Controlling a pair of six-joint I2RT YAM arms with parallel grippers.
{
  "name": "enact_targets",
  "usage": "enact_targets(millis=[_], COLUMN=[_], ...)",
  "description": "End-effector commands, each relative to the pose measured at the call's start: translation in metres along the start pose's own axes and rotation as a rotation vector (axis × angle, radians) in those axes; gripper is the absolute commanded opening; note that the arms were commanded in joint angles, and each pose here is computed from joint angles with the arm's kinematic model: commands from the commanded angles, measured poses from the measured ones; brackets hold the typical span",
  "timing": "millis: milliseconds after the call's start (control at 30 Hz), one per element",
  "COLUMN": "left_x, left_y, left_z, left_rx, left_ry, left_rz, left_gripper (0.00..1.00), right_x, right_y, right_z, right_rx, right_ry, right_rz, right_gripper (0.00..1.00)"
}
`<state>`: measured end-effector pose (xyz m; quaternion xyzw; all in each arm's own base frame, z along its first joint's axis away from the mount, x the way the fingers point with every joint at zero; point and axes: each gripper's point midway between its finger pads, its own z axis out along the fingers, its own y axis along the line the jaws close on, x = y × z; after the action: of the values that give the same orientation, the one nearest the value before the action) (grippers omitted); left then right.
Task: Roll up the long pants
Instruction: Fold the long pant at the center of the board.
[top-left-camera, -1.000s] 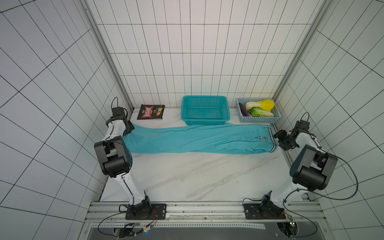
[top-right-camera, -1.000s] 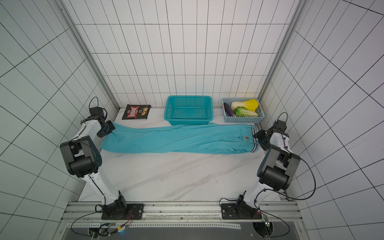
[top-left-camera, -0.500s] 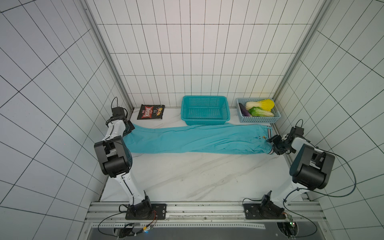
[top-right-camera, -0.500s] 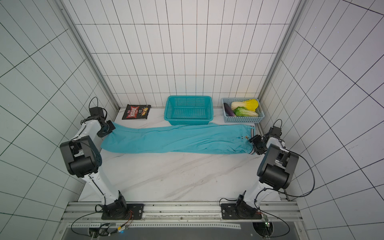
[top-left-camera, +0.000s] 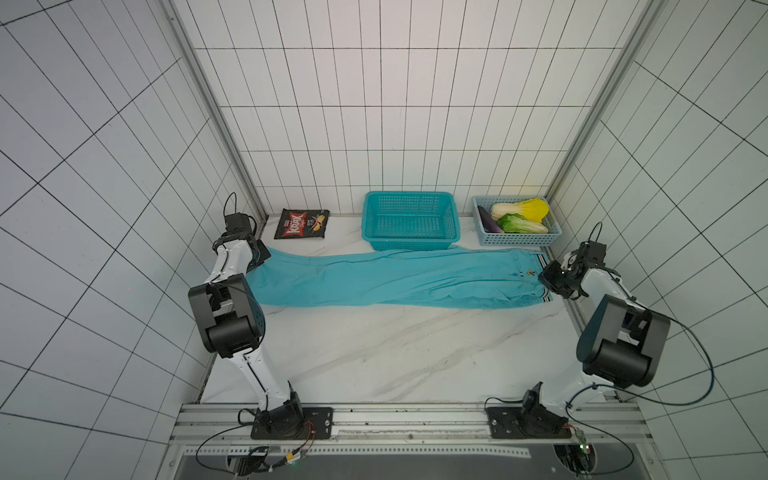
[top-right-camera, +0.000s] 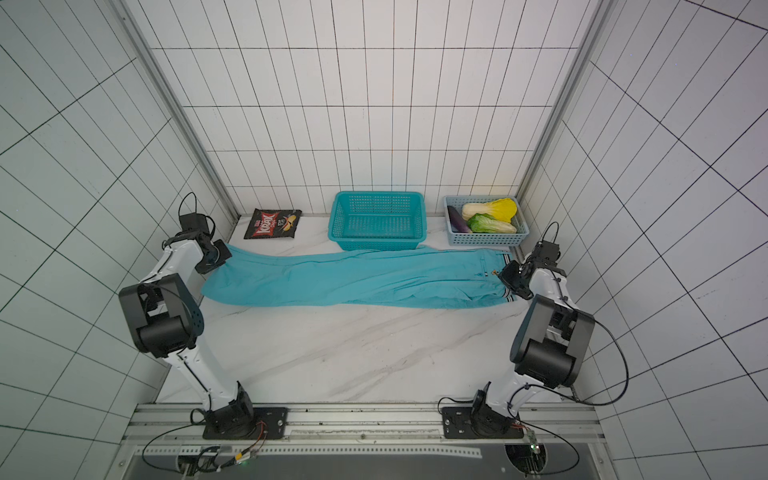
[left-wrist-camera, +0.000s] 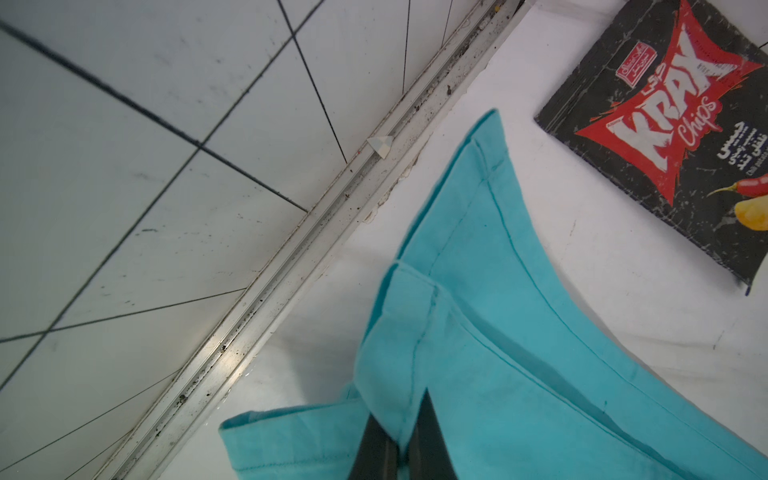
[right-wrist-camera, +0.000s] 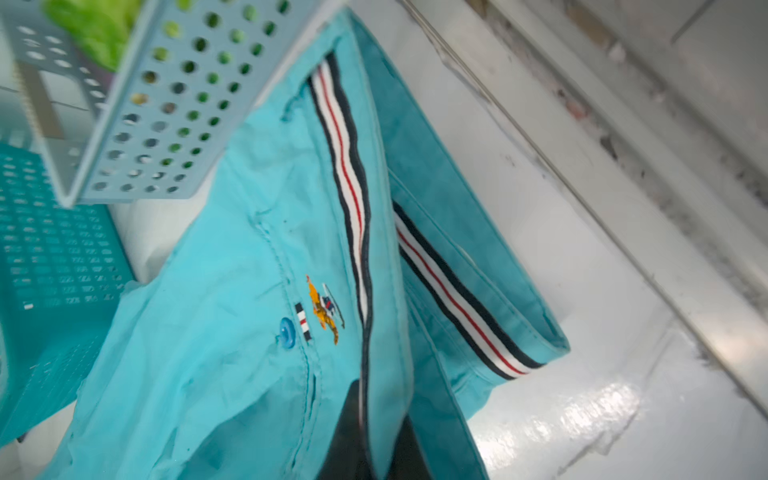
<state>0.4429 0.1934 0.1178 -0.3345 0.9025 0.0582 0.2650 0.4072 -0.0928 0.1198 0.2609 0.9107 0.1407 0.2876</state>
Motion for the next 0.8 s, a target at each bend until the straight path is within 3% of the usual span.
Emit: enact_targets(millis=[0,233,333,467,533,600,667,767], left_x=[-0.013,-0.015,-0.014,-0.012,-0.012,-0.012,-0.012,-0.011], left_y=[0.009,0.017,0.019,0.02,0.02,0.016,0.015,0.015], left_z=[-0.008,-0.005,-0.002,0.001,0.002,0.002,0.002,-0.001], left_rx=[-0.008,-0.012,-0.014,-0.015,-0.011,0.006,0.01,0.011], left_ry=[-0.051,-0.052,-0.046,-0.04,-0.039,-0.037,-0.038,-0.041], left_rz=[-0.025,-0.044,-0.052,-0.051,-0.054,-0.058,-0.056,-0.057], left_gripper=[0.0,0.0,0.0,0.0,0.0,0.0,0.0,0.0], right_x=[-0.036,-0.036,-0.024,0.002,0.012,0.017,0.012,-0.008], right_y=[0.0,-0.013,-0.023,-0.06,-0.066,-0.071,-0.076,-0.075], right_z=[-0.028,-0.006,0.009,0.033,0.04,0.039,0.029,-0.004], right_rx=[0.077,0.012,0.004,0.101,0.098,0.132,0.185,0.252], right_ry=[-0.103,-0.099,-0.091,-0.01,0.062,0.094,0.071,0.004], right_rz=[-0.18,-0.252,-0.21,-0.11,-0.068,-0.023,0.022,0.097], right_gripper=[0.0,0.0,0.0,0.02,0.17,0.43,0.58,0.67])
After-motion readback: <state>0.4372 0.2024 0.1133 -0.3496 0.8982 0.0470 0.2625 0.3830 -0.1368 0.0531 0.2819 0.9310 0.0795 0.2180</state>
